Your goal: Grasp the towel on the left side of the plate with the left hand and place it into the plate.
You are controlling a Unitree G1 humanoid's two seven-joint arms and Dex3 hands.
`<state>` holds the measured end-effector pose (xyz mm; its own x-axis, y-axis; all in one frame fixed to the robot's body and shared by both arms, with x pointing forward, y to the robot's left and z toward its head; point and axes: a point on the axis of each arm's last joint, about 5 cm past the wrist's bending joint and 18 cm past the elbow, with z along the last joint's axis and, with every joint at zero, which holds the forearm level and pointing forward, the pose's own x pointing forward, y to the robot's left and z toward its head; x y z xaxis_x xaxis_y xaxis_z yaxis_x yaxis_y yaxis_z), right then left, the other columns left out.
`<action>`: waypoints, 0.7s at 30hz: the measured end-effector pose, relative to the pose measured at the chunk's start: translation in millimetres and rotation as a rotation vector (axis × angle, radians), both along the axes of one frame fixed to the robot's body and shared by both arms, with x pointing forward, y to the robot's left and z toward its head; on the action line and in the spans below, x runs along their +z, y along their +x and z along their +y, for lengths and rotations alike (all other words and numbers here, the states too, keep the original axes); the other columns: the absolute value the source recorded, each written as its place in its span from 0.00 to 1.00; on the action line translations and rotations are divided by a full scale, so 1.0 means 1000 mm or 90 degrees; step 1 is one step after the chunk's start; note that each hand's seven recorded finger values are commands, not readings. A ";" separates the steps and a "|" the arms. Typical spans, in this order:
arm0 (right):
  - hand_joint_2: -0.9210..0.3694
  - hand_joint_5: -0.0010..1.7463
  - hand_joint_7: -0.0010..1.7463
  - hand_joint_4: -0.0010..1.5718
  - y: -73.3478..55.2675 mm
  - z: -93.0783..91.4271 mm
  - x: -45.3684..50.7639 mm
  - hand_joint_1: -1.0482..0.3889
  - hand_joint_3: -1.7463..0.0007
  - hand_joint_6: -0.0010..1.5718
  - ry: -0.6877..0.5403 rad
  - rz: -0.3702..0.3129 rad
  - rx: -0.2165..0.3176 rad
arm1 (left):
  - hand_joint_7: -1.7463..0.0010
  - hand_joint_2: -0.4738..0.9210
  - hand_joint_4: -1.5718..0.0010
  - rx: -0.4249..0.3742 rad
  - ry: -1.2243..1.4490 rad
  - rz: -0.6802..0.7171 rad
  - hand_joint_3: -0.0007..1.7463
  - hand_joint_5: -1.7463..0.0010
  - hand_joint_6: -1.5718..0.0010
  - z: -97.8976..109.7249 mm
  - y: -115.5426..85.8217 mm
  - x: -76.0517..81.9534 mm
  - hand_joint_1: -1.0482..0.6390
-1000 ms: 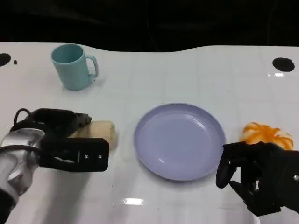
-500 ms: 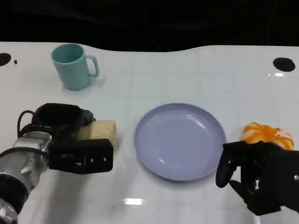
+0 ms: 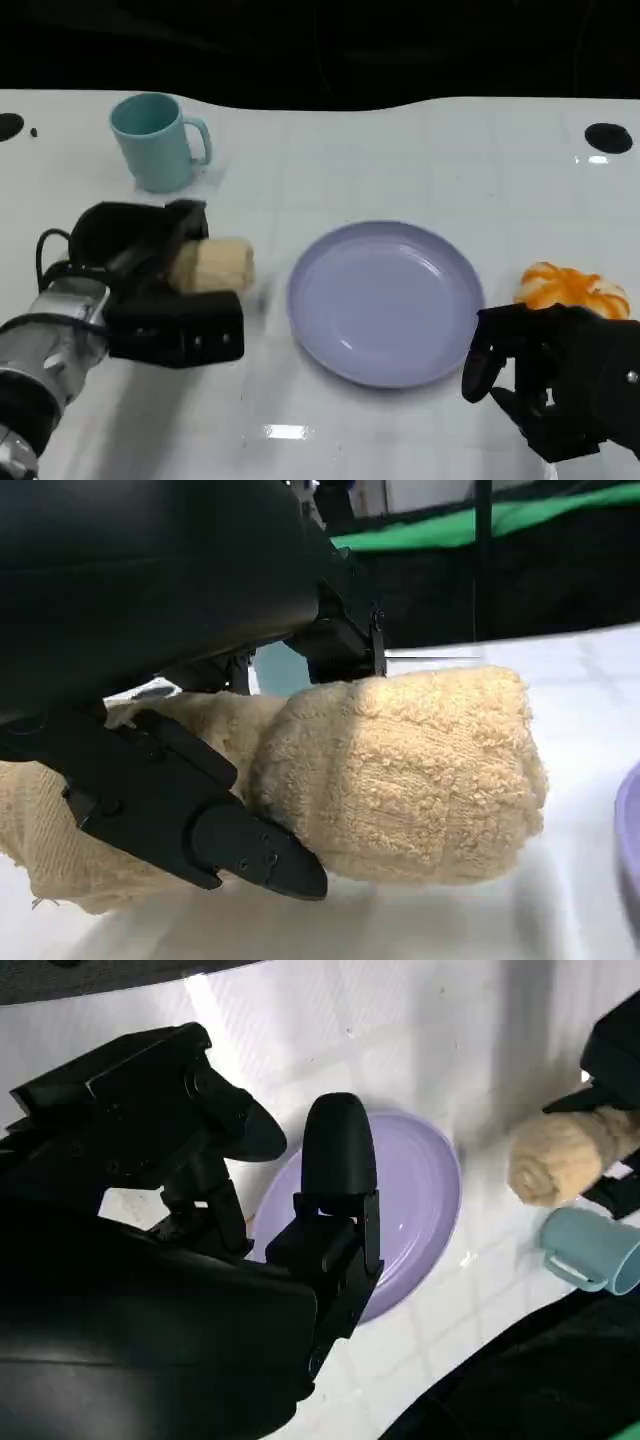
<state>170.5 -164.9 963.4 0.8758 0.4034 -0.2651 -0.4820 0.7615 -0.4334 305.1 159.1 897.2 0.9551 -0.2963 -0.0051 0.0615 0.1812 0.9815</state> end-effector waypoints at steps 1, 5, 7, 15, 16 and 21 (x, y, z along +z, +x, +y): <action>0.27 1.00 0.81 0.46 0.000 0.000 -0.0003 0.72 0.39 0.45 0.001 0.000 -0.001 | 0.11 0.82 0.46 0.007 -0.007 -0.008 0.38 0.00 0.60 -0.003 0.001 0.004 0.50; 0.27 1.00 0.81 0.45 0.000 0.000 -0.0005 0.72 0.39 0.45 0.001 -0.001 -0.002 | 0.02 0.80 0.45 0.007 -0.058 -0.035 0.39 0.00 0.61 -0.016 0.002 0.021 0.51; 0.26 1.00 0.81 0.45 0.000 0.000 -0.0006 0.72 0.39 0.44 0.001 -0.001 -0.002 | 0.00 0.78 0.43 -0.008 -0.078 -0.044 0.44 0.00 0.61 -0.021 -0.001 0.026 0.51; 0.25 1.00 0.81 0.45 0.000 0.001 -0.0011 0.72 0.42 0.44 0.001 0.001 -0.001 | 0.00 0.75 0.43 -0.070 -0.143 -0.018 0.48 0.00 0.62 -0.047 -0.013 0.048 0.50; 0.24 1.00 0.81 0.45 0.000 0.001 -0.0012 0.72 0.42 0.44 0.001 0.001 0.000 | 0.00 0.75 0.43 -0.079 -0.151 -0.011 0.50 0.00 0.62 -0.051 -0.014 0.050 0.50; 0.24 1.00 0.81 0.45 0.000 0.002 -0.0009 0.72 0.42 0.43 0.001 0.002 0.003 | 0.00 0.72 0.42 -0.127 -0.178 -0.007 0.51 0.00 0.62 -0.070 -0.021 0.058 0.51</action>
<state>170.0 -163.1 962.5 0.8734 0.4075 -0.2669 -0.4863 0.7603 -0.4306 284.3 88.7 954.9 0.8778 -0.4653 0.1133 0.1117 0.4291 0.8963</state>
